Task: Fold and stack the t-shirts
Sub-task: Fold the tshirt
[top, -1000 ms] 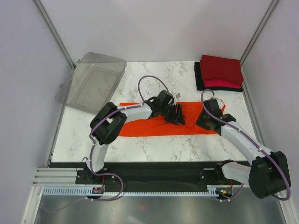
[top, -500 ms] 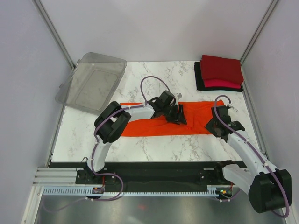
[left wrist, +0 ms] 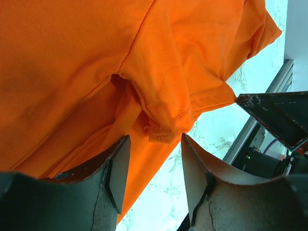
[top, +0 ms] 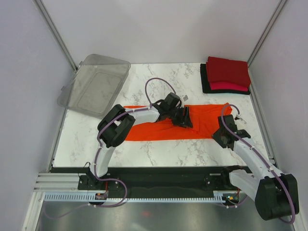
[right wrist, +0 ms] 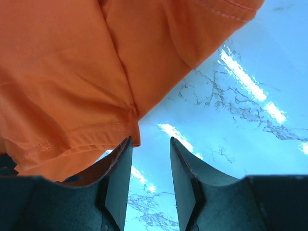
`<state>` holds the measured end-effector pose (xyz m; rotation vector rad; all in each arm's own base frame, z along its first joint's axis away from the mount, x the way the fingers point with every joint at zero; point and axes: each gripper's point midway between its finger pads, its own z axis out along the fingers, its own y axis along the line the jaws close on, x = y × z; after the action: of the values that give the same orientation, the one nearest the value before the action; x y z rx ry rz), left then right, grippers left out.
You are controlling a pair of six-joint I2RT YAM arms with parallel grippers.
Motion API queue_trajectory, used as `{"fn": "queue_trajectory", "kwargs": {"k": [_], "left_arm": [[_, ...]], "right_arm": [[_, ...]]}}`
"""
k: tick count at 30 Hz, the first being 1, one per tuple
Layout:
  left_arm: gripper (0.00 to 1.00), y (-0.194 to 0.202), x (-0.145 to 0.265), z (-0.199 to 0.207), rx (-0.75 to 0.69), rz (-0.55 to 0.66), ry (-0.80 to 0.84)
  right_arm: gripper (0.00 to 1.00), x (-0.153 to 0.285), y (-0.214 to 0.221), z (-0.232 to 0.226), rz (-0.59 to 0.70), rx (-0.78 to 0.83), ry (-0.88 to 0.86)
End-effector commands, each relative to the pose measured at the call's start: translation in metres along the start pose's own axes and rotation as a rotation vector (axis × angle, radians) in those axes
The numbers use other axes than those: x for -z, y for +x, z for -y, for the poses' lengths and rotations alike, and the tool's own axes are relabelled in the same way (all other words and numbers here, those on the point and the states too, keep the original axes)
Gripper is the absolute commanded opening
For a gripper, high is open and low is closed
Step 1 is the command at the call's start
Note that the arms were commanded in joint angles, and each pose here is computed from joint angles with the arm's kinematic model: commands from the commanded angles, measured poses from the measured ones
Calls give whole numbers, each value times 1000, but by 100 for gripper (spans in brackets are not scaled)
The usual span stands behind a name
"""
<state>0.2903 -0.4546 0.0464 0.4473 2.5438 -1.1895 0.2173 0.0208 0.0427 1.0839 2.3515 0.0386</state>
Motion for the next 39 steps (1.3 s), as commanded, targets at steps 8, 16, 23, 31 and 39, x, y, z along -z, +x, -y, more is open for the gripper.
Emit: {"fn": "queue_trajectory", "kwargs": {"k": [8, 16, 23, 31, 39], "left_arm": [[53, -12, -8, 23, 4, 16, 71], [36, -11, -9, 22, 6, 18, 66], [7, -13, -2, 28, 0, 27, 72], [2, -18, 16, 23, -44, 59, -3], [2, -19, 18, 19, -12, 52, -42]], "right_arm": [[46, -6, -7, -7, 62, -82, -62], [45, -12, -3, -18, 56, -137, -120], [30, -16, 1, -13, 60, -143, -117], [0, -10, -3, -10, 94, -113, -138], [0, -1, -11, -8, 140, -80, -156]]}}
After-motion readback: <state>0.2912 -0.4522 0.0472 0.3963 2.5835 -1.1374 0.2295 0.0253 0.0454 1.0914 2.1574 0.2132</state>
